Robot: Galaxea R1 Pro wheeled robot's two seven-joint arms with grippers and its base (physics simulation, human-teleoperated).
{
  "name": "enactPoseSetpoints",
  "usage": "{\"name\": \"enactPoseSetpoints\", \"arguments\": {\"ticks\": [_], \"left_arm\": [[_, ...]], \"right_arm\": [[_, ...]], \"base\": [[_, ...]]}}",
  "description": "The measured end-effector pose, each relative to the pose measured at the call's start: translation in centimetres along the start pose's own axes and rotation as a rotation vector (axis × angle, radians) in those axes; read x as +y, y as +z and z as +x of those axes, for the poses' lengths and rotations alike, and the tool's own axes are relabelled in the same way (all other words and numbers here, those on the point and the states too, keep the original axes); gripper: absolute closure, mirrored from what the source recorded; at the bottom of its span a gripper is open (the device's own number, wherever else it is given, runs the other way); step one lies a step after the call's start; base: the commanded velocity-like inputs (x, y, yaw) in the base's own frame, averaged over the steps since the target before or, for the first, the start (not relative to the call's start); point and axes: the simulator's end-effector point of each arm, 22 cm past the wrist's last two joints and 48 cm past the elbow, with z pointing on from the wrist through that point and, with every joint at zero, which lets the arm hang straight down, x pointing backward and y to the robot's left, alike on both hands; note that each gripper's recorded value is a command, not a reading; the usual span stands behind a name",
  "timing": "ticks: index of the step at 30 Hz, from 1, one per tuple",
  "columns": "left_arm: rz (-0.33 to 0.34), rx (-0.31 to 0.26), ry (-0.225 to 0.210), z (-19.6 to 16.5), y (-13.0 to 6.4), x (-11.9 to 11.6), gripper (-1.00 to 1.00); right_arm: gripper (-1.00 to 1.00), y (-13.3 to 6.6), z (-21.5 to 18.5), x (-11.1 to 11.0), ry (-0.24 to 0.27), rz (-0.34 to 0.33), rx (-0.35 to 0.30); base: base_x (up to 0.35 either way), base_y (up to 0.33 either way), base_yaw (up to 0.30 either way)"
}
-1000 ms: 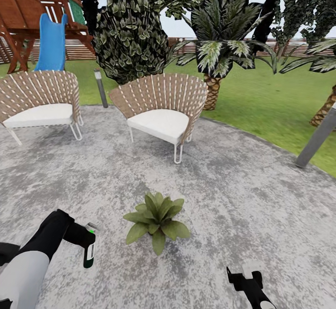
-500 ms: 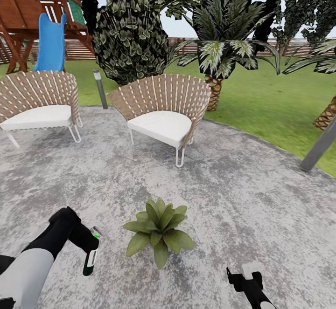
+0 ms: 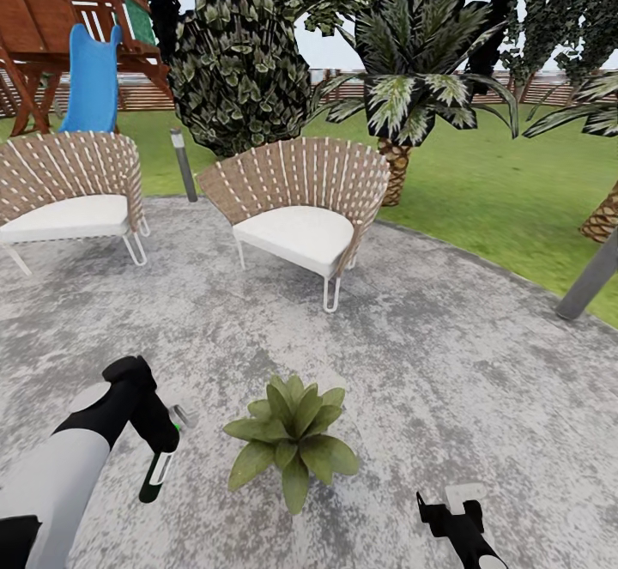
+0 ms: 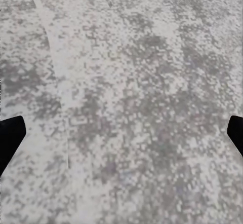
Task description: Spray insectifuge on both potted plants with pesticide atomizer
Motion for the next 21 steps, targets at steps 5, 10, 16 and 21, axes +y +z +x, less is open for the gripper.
{"name": "enactPoseSetpoints", "arguments": {"ticks": [5, 10, 16, 21], "left_arm": [[0.002, 0.002, -0.001, 0.17, 0.17, -0.07, 1.0], [0.006, 0.0, -0.004, 0.21, 0.19, -0.15, 1.0], [0.006, 0.0, -0.003, 0.21, 0.24, -0.13, 1.0], [0.011, 0.009, -0.008, 0.62, 0.51, -0.13, 1.0]], "right_arm": [[-1.0, -0.01, 0.05, 0.02, -0.001, -0.001, 0.001], [-1.0, -0.02, -0.04, -0.03, 0.0, 0.001, -0.001], [-1.0, -0.01, -0.01, -0.03, 0.0, 0.001, 0.0], [-1.0, 0.0, 0.0, -0.03, 0.0, 0.001, 0.0]], "base": [[0.044, 0.0, 0.0], [0.301, 0.0, 0.0], [0.195, 0.0, -0.001], [0.014, 0.0, -0.162]]}}
